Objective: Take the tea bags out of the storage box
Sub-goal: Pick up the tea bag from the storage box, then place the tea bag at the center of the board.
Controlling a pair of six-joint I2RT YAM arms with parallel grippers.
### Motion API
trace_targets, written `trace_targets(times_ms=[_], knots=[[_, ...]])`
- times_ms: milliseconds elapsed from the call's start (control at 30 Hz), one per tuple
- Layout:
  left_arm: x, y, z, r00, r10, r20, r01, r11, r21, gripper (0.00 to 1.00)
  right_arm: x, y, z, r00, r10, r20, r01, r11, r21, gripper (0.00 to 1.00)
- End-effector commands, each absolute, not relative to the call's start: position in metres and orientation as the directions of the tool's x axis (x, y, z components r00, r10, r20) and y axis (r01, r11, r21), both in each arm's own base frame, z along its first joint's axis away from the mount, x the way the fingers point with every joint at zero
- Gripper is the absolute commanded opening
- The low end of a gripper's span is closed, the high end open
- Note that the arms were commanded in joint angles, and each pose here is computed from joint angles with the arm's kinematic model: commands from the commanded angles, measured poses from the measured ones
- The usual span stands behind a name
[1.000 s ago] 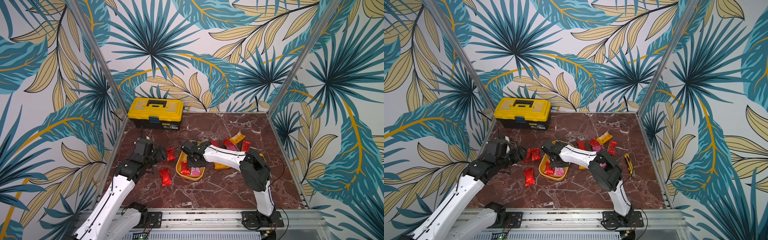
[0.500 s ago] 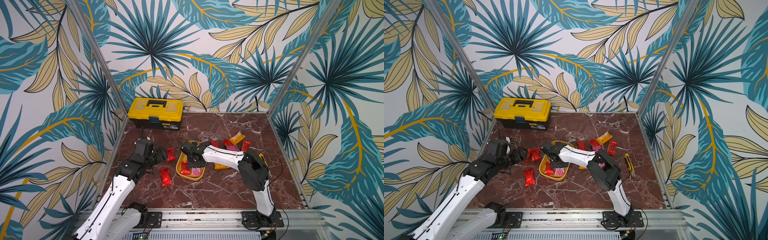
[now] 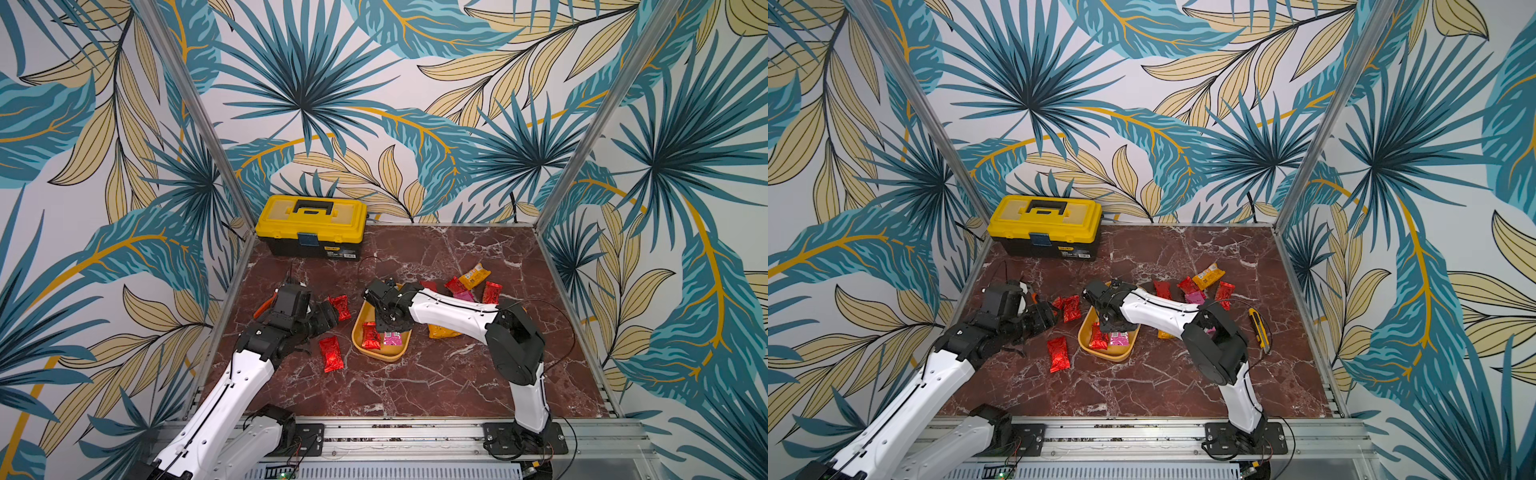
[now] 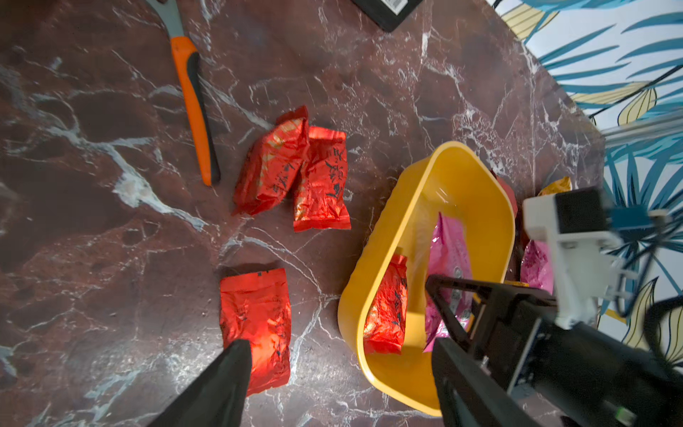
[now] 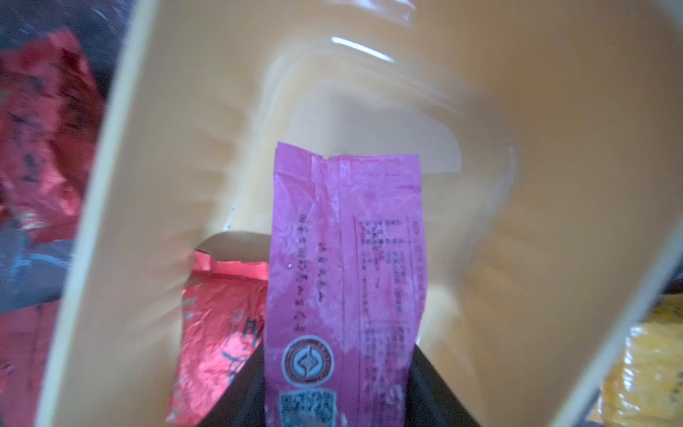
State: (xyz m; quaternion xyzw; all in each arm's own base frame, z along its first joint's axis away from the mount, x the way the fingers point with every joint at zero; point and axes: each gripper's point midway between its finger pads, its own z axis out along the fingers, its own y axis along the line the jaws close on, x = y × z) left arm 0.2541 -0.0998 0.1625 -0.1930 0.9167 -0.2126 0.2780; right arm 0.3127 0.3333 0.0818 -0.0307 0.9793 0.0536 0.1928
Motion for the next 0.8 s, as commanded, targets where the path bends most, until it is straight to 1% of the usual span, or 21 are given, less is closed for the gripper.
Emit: trace_targets(times_ms=[0,167,367,600,667,767], knots=[[0.256,-0.112,0.16,-0.777,-0.46,-0.429,-0.214,0.835,-0.507,0.82,0.317,0.331,0.125,-0.889,-0.035,-0.457,-0.101,0.987,0.121,0.53],[0.256,-0.127,0.158,-0.793,-0.439,-0.422,-0.191,0.838,-0.512,0.81,0.319,0.311,0.164,-0.85,-0.02,-0.527,-0.107,0.985,0.135,0.53],[0.258,-0.155,0.159,-0.818,-0.379,-0.433,-0.134,0.857,-0.497,0.81,0.319,0.251,0.19,-0.826,0.046,-0.563,-0.04,0.989,0.14,0.53],[0.26,-0.186,0.153,-0.852,-0.279,-0.444,-0.064,0.896,-0.439,0.8,0.332,0.158,0.185,-0.825,0.124,-0.552,0.09,0.992,0.088,0.53],[0.261,-0.193,0.151,-0.861,-0.239,-0.449,-0.04,0.911,-0.41,0.8,0.342,0.14,0.18,-0.833,0.123,-0.539,0.111,0.992,0.056,0.53],[0.259,-0.204,0.149,-0.878,-0.18,-0.442,0.0,0.926,-0.378,0.8,0.366,0.126,0.173,-0.844,0.104,-0.526,0.119,0.993,0.006,0.52]])
